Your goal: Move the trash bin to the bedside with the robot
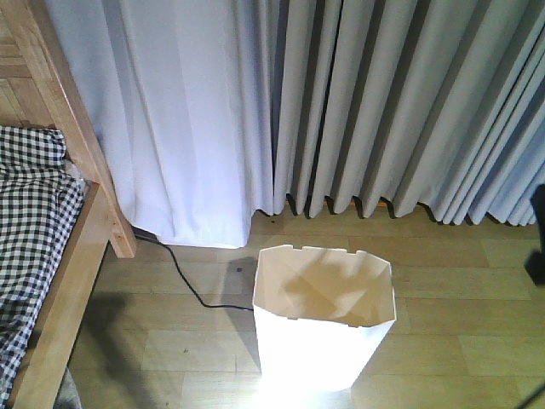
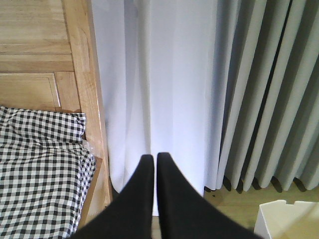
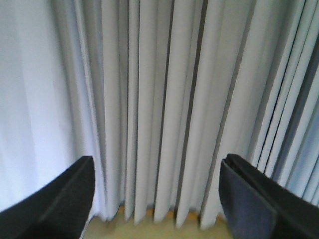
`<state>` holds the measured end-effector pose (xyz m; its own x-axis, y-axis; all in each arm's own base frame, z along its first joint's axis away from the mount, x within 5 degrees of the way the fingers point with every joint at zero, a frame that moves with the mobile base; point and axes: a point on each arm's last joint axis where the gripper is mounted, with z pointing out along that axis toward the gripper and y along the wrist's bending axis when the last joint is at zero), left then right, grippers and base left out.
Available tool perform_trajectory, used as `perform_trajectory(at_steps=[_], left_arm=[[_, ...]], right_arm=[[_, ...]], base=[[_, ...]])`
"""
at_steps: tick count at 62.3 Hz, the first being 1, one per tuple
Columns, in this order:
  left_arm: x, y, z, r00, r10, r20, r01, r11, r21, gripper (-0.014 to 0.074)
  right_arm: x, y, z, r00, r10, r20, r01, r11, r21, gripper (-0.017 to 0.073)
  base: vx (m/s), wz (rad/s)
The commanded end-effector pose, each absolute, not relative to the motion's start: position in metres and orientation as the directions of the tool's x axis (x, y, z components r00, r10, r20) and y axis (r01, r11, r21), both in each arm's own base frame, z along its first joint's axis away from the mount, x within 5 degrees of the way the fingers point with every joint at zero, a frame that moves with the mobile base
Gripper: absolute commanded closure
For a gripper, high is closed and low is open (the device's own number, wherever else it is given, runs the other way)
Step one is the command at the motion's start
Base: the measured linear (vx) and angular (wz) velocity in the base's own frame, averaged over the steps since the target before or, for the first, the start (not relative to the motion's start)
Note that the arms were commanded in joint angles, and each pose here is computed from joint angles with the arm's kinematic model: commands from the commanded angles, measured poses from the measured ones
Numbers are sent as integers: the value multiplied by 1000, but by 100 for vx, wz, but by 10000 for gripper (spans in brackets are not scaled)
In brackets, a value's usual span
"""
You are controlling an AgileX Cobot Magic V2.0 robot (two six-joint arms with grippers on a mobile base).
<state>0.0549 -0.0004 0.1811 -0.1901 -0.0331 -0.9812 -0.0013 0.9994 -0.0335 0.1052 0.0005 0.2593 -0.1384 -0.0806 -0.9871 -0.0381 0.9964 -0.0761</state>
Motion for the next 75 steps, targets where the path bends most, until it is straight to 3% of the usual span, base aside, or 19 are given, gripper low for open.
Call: perform_trajectory(at_steps=[1, 13, 23, 29, 36, 39, 75], left_arm=[[56, 0, 182, -126, -41, -991, 1, 999, -41, 600], [56, 0, 182, -126, -41, -991, 1, 999, -41, 600], [56, 0, 182, -126, -41, -991, 1, 999, -41, 600], [56, 0, 182, -126, -41, -991, 1, 999, -41, 600], [56, 0, 182, -126, -41, -991, 1, 999, -41, 600], [56, 0, 182, -126, -41, -991, 1, 999, -41, 600], [56, 0, 182, -126, -41, -991, 1, 999, -41, 600]], right_arm=[[89, 2, 267, -34, -125, -992, -27, 992, -124, 41], [58, 7, 265, 142, -115, -983, -11, 993, -118, 41], [53, 8, 263, 175, -110, -978, -13, 993, -114, 65], [53, 10, 263, 174, -87, -981, -37, 995, -95, 200], [53, 10, 263, 173, -90, -981, -36, 995, -97, 493], [53, 9, 263, 174, -86, -981, -29, 995, -92, 576], [53, 9, 263, 174, -86, -981, -24, 996, -91, 568]], base=[[0, 0], [0, 0], [0, 0], [0, 0], [0, 0], [0, 0], [0, 0]])
